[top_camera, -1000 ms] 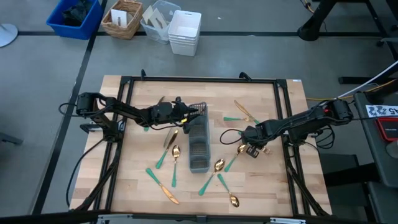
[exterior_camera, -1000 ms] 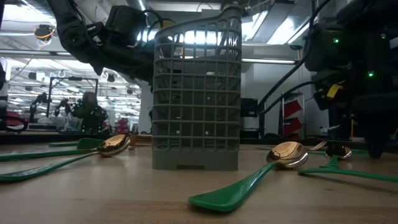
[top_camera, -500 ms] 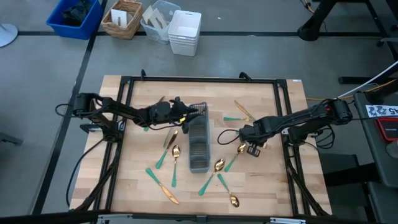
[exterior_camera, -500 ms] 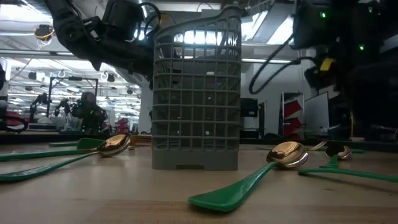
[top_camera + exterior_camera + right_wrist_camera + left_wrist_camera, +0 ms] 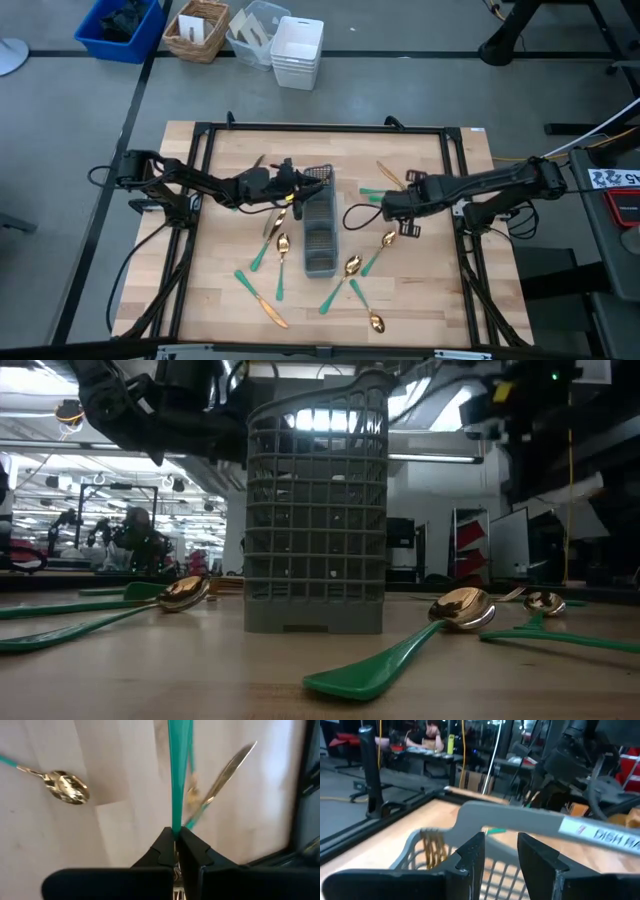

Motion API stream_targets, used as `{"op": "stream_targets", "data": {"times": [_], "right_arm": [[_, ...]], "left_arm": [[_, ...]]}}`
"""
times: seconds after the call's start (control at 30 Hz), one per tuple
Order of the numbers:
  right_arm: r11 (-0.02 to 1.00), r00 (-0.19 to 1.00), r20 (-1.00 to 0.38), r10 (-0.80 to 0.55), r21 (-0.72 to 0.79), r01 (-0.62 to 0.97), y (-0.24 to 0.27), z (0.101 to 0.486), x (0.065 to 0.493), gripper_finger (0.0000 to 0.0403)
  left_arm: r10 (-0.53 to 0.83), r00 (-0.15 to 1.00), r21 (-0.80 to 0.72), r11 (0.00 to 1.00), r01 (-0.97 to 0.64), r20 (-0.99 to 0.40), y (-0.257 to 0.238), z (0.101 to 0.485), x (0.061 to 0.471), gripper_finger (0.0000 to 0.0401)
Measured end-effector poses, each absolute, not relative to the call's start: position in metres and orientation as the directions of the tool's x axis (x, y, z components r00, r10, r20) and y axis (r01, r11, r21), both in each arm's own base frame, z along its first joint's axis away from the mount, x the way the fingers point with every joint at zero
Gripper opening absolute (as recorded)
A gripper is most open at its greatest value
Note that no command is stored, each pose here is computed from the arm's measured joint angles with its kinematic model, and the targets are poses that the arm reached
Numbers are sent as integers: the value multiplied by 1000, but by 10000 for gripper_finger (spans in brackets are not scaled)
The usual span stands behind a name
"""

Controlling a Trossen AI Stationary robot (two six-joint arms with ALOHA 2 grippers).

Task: Sort silverware
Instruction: Put the green fork into the utensil rack

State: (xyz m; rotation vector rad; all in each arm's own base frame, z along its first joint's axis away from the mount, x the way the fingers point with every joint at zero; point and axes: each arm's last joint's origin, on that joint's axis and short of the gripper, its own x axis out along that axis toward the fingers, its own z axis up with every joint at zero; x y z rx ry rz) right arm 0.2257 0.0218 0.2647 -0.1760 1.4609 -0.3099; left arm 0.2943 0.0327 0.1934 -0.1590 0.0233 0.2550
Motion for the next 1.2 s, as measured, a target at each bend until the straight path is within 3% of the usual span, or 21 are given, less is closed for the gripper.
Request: {"op": "stream_targets", "data": {"times": [0.27,0.5,0.67,0.83,1.2], "right_arm": [[858,115,-899,-423,-438,-269,19,282,228,10],[582,188,-802,-567,-551,-598,15,285,236,13],[364,306,-677,-670,-658,-660,14,291,250,13],[224,396,-605,-690,-700,-678,15,297,262,14],[-17,435,-585,-685,-584,-812,16,299,267,14]], "left_arm": [[245,969,-218,947,-235,21,32,200,295,109],[246,957,-386,907,-171,154,32,216,296,109],[244,936,-397,909,-130,252,33,241,307,109],[249,926,-306,939,-159,285,37,271,323,109],[316,941,-142,944,-298,120,63,319,350,109]]}}
